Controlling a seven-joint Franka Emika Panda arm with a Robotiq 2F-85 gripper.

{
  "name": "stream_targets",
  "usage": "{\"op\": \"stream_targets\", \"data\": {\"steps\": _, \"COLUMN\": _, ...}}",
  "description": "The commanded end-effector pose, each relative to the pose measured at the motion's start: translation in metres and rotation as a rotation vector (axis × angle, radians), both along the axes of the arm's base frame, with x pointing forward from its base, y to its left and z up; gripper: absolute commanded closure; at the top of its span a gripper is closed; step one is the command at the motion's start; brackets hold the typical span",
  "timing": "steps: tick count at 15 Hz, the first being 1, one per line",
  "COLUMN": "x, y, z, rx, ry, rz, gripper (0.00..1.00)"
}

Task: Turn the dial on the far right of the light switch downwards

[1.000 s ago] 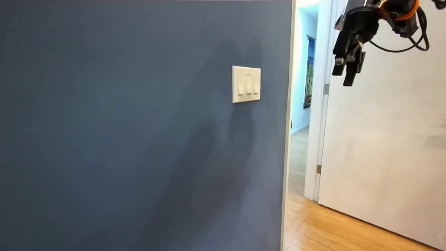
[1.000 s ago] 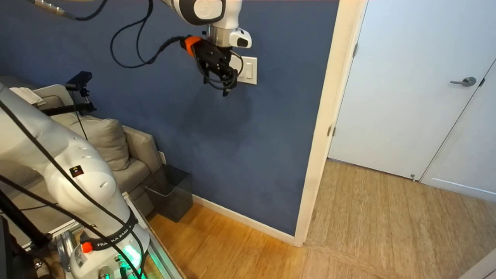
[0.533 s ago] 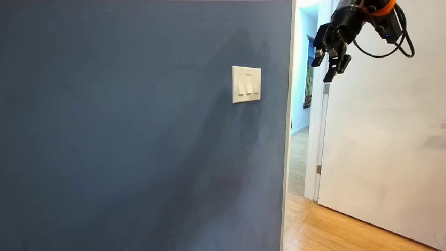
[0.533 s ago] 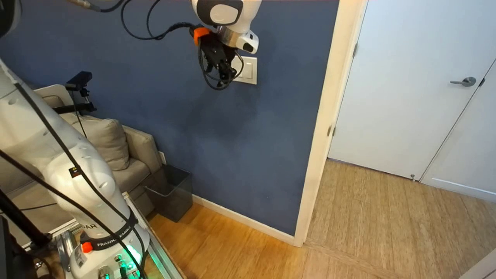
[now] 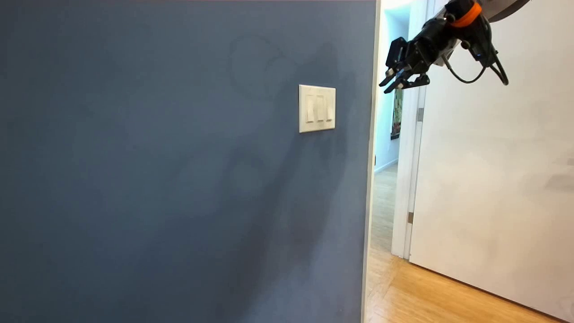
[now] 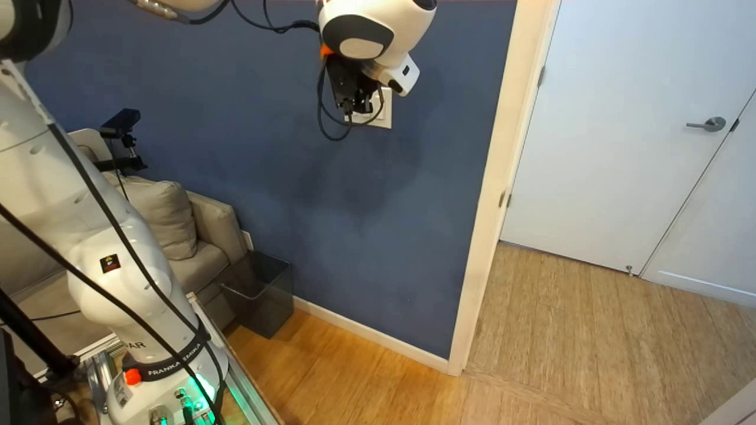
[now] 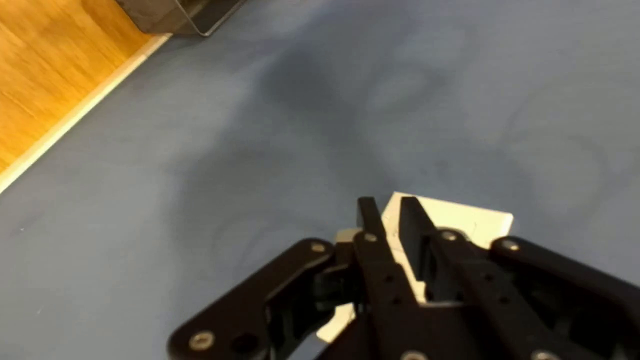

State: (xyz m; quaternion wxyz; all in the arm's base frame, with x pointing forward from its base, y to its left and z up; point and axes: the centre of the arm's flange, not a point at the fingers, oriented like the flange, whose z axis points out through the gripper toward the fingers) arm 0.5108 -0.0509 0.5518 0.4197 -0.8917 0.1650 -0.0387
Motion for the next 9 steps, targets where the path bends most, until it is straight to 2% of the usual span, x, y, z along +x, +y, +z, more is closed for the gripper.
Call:
{"op": "stream_targets", "data": {"steps": 1, "x": 0.020, "y": 0.005, "z": 0.005, "rx": 0.087, "ry": -0.107, "rz": -0.077, "gripper": 1.00}}
{"op": "stream_targets", "data": {"steps": 2, "x": 0.010, "y": 0.000, "z": 0.002, "rx": 0.048, "ry": -0.045, "rz": -0.055, "gripper": 0.95}}
{"op": "stream_targets", "data": {"steps": 3, "x": 0.012, "y": 0.001, "z": 0.002, "rx": 0.059, "ry": -0.064, "rz": -0.067, "gripper": 0.99}}
{"op": "stream_targets", "data": {"steps": 8, "x": 0.014, "y": 0.002, "z": 0.003, "rx": 0.064, "ry": -0.076, "rz": -0.070, "gripper": 0.99}}
{"op": "stream_targets", "data": {"steps": 9, "x": 0.021, "y": 0.002, "z": 0.003, "rx": 0.102, "ry": -0.080, "rz": -0.096, "gripper": 1.00}}
